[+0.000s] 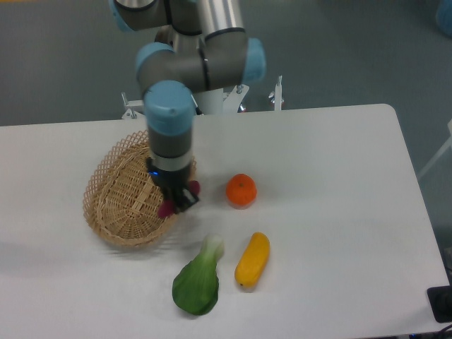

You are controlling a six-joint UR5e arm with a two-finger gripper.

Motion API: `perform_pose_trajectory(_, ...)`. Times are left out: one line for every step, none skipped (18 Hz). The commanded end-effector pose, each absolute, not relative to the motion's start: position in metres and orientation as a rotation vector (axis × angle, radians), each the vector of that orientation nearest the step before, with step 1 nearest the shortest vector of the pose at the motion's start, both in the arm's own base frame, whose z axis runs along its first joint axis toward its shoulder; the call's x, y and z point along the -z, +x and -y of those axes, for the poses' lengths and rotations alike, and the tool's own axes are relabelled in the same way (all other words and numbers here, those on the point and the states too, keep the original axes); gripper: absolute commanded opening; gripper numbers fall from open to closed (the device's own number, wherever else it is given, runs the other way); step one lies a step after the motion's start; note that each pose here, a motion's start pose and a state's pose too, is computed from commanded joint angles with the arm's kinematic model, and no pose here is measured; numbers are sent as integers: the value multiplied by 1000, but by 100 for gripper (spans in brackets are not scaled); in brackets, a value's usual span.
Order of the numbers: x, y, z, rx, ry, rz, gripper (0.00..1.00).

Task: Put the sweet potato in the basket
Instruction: 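Carry the sweet potato over the wicker basket and lower it, then open the gripper to release the sweet potato into the basket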

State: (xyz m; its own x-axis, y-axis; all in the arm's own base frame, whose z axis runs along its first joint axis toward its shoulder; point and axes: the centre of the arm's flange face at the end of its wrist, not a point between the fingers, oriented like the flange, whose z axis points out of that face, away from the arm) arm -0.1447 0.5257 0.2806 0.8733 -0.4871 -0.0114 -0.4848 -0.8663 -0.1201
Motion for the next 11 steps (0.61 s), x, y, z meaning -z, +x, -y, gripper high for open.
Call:
perform_pose_trajectory(-275, -139, -526, 42, -2928, -776, 37)
perform_pose_trajectory(-271, -139, -528, 50, -2931, -779, 38)
perform_pose_trajectory(-266, -130, -532, 61, -2930, -807, 42)
perform_pose_trajectory(-261, -118, -536, 71, -2925, -848, 44)
perform_pose_trajectory(-259, -112, -537, 75, -2921, -869, 52)
perform_pose_trajectory(-256, -110, -538, 81, -2922, -881, 60)
perform_pose_trajectory(-256, -109, -539, 80, -2915, -894, 77)
perform_pose_trajectory(-255, -109, -540, 82, -2912, -910, 90)
perform_pose_trajectory(-255, -109, -541, 81, -2910, -912, 100)
perform_pose_trajectory(-256, -108, -541, 78, -2910, -912, 100)
perform_pose_trajectory(-258, -108, -541, 73, -2908, -909, 100)
